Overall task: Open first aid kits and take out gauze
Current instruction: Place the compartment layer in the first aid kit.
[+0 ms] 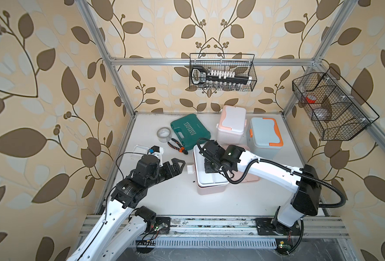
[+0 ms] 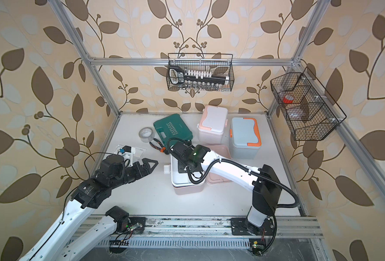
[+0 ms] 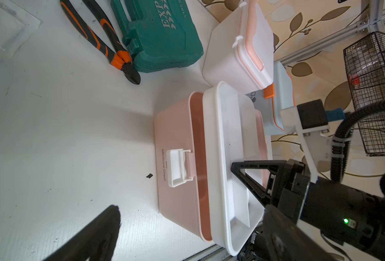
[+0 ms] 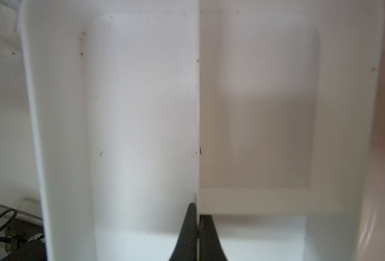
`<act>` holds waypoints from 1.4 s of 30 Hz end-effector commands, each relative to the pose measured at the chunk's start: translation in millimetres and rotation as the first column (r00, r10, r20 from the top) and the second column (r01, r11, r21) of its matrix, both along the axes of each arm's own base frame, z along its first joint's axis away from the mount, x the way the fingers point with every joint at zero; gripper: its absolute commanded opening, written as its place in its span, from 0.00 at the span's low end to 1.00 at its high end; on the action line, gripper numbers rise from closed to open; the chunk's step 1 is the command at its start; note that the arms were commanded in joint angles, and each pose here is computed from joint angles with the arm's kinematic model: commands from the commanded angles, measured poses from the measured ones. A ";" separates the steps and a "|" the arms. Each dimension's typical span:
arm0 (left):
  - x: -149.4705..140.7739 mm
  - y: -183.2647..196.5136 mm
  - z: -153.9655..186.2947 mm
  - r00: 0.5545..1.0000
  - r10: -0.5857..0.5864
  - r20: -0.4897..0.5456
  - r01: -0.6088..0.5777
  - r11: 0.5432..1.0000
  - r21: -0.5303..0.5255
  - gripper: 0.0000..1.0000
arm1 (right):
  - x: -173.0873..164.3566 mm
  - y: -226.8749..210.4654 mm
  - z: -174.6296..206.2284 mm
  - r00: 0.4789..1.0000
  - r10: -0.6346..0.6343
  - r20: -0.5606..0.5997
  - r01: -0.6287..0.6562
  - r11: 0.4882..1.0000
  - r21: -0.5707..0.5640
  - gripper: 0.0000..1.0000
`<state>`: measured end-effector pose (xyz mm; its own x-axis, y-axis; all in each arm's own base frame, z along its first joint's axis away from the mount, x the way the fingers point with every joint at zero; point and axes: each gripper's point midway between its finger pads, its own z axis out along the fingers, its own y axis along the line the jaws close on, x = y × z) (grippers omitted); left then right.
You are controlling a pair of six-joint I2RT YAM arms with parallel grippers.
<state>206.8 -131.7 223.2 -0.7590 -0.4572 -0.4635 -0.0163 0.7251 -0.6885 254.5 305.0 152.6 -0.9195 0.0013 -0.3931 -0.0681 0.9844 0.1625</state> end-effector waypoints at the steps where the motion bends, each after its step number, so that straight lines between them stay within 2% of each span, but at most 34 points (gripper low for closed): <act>1: -0.5 0.1 4.0 1.000 -0.010 0.025 0.010 1.000 0.015 0.99 | 2.3 0.6 -3.6 0.999 -0.031 -0.007 0.031 0.999 -0.030 0.00; 9: 0.0 0.0 3.8 1.000 -0.010 0.024 0.009 1.000 0.016 0.99 | -6.2 -1.9 -21.5 0.999 -0.035 -0.038 0.030 0.993 -0.114 0.00; 16: 0.5 -0.6 3.4 1.000 -0.010 0.021 0.010 1.000 0.014 0.99 | -9.9 -4.3 -21.4 1.000 -0.016 -0.017 0.012 0.982 -0.190 0.00; 21: 1.0 -1.2 4.5 1.000 -0.010 0.020 0.010 1.000 0.011 0.99 | -16.8 5.0 -34.8 0.998 -0.019 -0.064 0.010 0.990 -0.137 0.00; 26: 0.4 -0.5 4.9 1.000 -0.010 0.018 0.010 1.000 0.016 0.99 | -35.2 16.9 -60.3 0.983 -0.108 -0.148 0.098 0.993 -0.072 0.00; 31: -0.8 -0.7 4.6 1.000 -0.013 0.013 0.012 1.000 0.015 0.99 | -36.1 35.1 -54.4 0.984 -0.102 -0.148 0.099 0.995 -0.026 0.00; 34: -1.8 0.3 5.3 1.000 -0.012 0.010 0.012 1.000 0.019 0.99 | -28.8 32.9 -40.0 0.991 -0.090 -0.100 0.086 0.996 -0.037 0.15; 35: -2.2 0.3 6.0 1.000 -0.015 0.011 0.014 1.000 0.020 0.99 | -26.8 31.7 -34.9 0.993 -0.085 -0.084 0.082 0.996 -0.033 0.23; 37: -3.1 -1.4 8.4 0.999 -0.029 0.020 0.028 0.999 0.019 0.99 | -22.6 25.9 -21.2 0.995 -0.085 -0.043 0.083 0.996 -0.025 0.49; 40: -4.3 -6.3 14.4 0.998 -0.060 0.032 0.060 0.998 0.007 0.99 | -17.8 18.2 2.8 0.997 -0.075 0.023 0.076 0.997 -0.006 0.77; 42: -4.6 -10.2 20.1 0.996 -0.082 0.041 0.082 0.997 -0.002 0.99 | -15.8 15.0 21.4 0.996 -0.059 0.069 0.057 0.998 0.019 0.85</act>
